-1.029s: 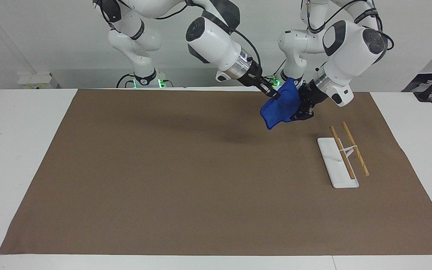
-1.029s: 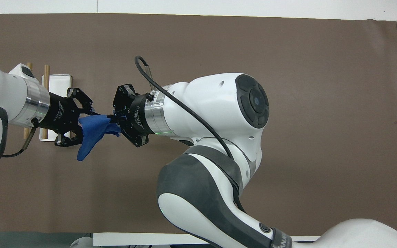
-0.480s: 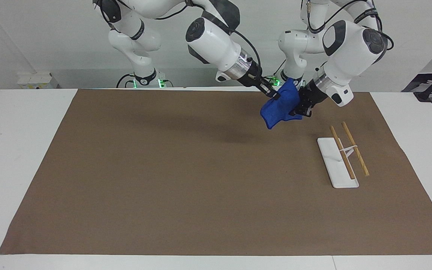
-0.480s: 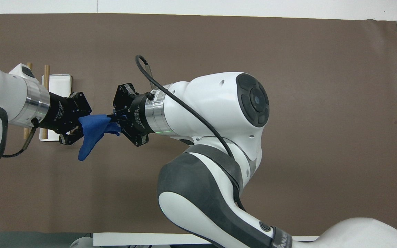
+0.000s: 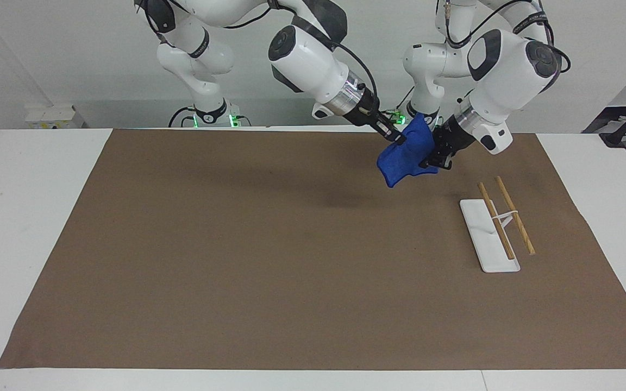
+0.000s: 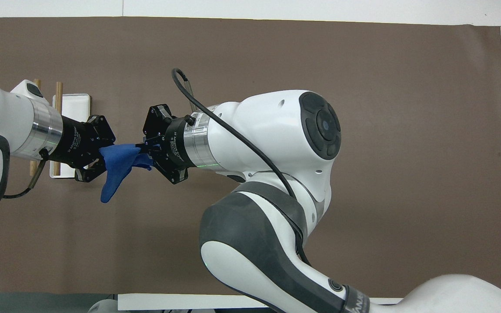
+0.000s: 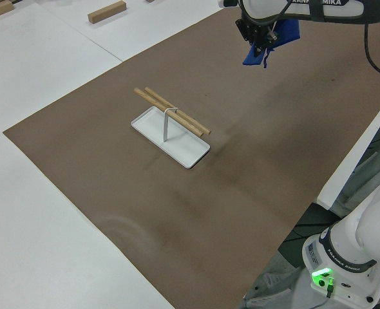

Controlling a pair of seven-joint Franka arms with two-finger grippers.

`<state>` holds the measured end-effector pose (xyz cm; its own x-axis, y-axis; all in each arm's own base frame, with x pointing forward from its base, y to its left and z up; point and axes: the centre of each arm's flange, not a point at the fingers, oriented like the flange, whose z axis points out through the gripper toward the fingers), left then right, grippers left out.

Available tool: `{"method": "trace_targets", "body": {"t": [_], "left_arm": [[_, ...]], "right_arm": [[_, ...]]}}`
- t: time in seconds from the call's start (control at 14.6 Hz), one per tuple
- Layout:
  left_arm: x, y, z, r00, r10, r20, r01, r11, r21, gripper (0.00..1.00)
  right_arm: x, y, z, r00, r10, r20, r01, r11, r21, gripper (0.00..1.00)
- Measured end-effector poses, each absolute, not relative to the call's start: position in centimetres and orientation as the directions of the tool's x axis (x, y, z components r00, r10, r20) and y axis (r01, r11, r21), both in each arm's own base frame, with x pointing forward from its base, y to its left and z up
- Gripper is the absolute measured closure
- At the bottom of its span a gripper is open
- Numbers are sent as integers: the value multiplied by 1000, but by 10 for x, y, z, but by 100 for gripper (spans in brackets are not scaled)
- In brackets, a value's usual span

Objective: Right arm passes towel to left arm to hang
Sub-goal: 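Open the right gripper and withdraw it while the left gripper holds the towel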

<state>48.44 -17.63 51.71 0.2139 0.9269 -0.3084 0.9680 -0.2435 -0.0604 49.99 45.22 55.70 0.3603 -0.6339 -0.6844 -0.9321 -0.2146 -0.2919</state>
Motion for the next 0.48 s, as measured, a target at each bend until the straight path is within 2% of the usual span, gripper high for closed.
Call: {"method": "trace_targets", "body": {"t": [0.27,0.34,0.48], "left_arm": [[485,-176,517,214,927,-308,968,-243,-57,98],[485,-176,517,214,927,-308,968,-243,-57,98],[485,-176,518,214,927,-308,969,-242,-56,98]], "right_arm": [[500,452,557,360,-634,-684,-932,-214,-292,96],[500,452,557,360,-634,-684,-932,-213,-292,90],[501,452,557,360,-634,-684,-932,-213,-293,69]]}}
